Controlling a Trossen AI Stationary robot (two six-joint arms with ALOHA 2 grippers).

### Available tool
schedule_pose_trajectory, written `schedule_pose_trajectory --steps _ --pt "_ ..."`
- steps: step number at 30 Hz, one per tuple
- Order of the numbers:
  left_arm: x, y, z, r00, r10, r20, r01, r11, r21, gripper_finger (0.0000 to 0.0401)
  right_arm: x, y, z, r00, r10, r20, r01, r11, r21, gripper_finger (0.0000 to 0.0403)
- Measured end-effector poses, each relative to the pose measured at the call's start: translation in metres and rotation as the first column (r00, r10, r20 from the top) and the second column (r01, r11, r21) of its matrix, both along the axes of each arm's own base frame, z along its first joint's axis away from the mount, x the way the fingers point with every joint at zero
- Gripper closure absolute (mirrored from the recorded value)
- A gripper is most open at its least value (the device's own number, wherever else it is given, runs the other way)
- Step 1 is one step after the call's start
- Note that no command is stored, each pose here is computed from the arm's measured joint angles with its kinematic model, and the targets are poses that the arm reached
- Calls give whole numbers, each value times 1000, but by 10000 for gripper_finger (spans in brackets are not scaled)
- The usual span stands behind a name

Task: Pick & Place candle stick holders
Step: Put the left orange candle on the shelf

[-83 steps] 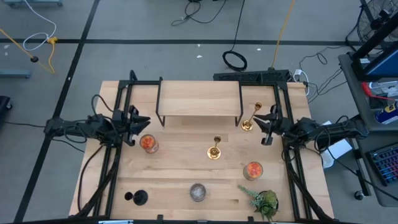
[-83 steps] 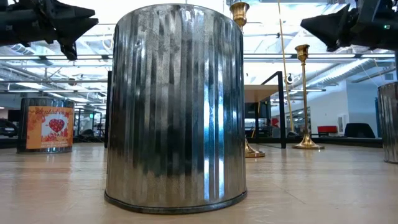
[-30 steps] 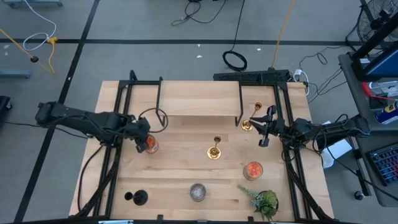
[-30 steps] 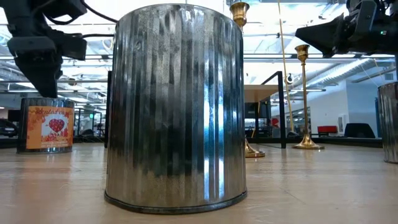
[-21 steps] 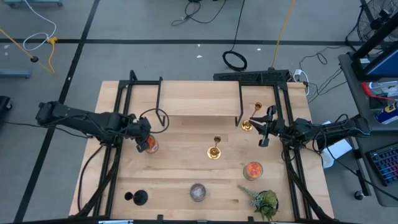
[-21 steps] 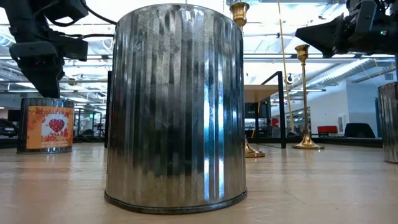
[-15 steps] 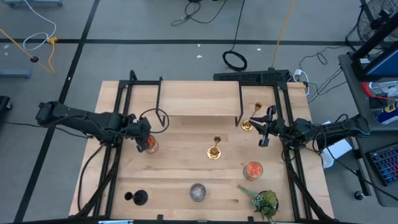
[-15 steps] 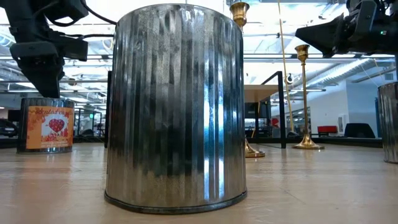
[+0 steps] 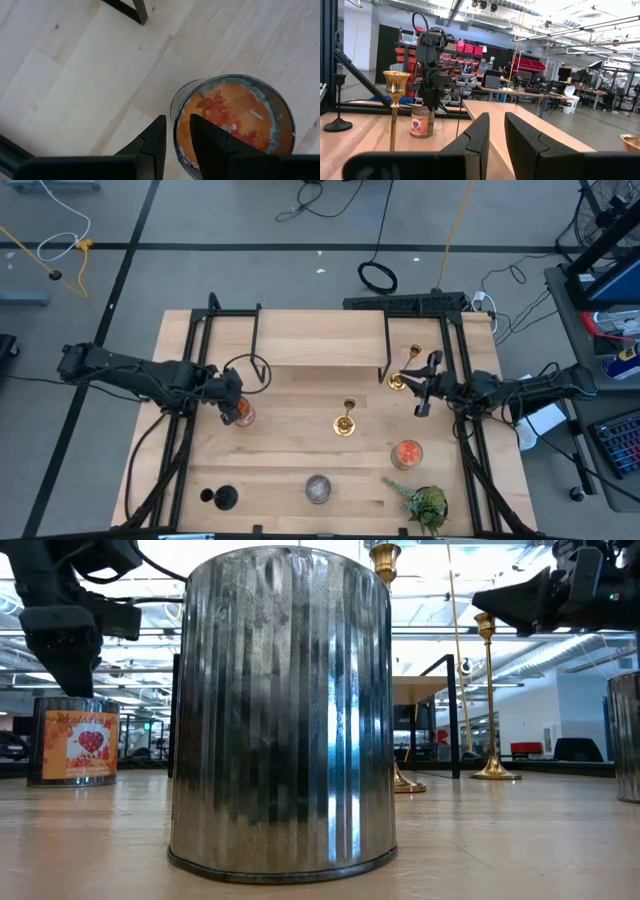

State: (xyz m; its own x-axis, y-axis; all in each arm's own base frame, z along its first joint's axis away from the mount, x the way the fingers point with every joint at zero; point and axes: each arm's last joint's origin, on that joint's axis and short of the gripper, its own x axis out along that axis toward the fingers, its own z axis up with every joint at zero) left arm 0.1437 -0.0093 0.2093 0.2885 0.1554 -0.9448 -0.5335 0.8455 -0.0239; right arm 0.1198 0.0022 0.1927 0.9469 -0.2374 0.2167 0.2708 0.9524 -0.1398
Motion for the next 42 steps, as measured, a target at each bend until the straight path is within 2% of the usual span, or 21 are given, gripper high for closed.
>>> schedule_pose_trajectory --steps 6,15,17,21,25,29,36,39,42 --pt "-3 -1 -18 1000 30 -4 -30 999 -38 309 1 0 -1 1000 0 -8 0 1000 -1 348" --pt "-1 -1 -19 1000 2 7 -2 999 -43 312 1 0 0 1000 -1 -3 1 1000 -2 348" --pt "-1 -1 -19 1000 1 7 -1 999 -49 328 1 0 0 1000 -1 -2 1 1000 -1 348" --pt "-1 -1 -19 1000 -6 14 7 998 -55 388 1 0 0 1000 -1 -2 1 1000 -1 348" --pt "7 -2 -17 996 -20 90 25 998 -50 391 1 0 0 1000 -2 -2 2 1000 -1 348" --pt "20 -4 -4 975 -84 204 95 994 -44 395 1 0 0 1000 -2 -1 2 1000 0 348" --pt "40 -11 43 890 -169 424 160 986 57 397 1 0 0 1000 -2 0 2 1000 0 348" --pt "45 -15 71 836 -170 521 139 985 98 398 1 0 0 1000 -2 0 2 1000 0 348" --pt "49 -19 94 802 -195 564 139 980 142 398 1 0 0 1000 -2 1 2 1000 0 348"
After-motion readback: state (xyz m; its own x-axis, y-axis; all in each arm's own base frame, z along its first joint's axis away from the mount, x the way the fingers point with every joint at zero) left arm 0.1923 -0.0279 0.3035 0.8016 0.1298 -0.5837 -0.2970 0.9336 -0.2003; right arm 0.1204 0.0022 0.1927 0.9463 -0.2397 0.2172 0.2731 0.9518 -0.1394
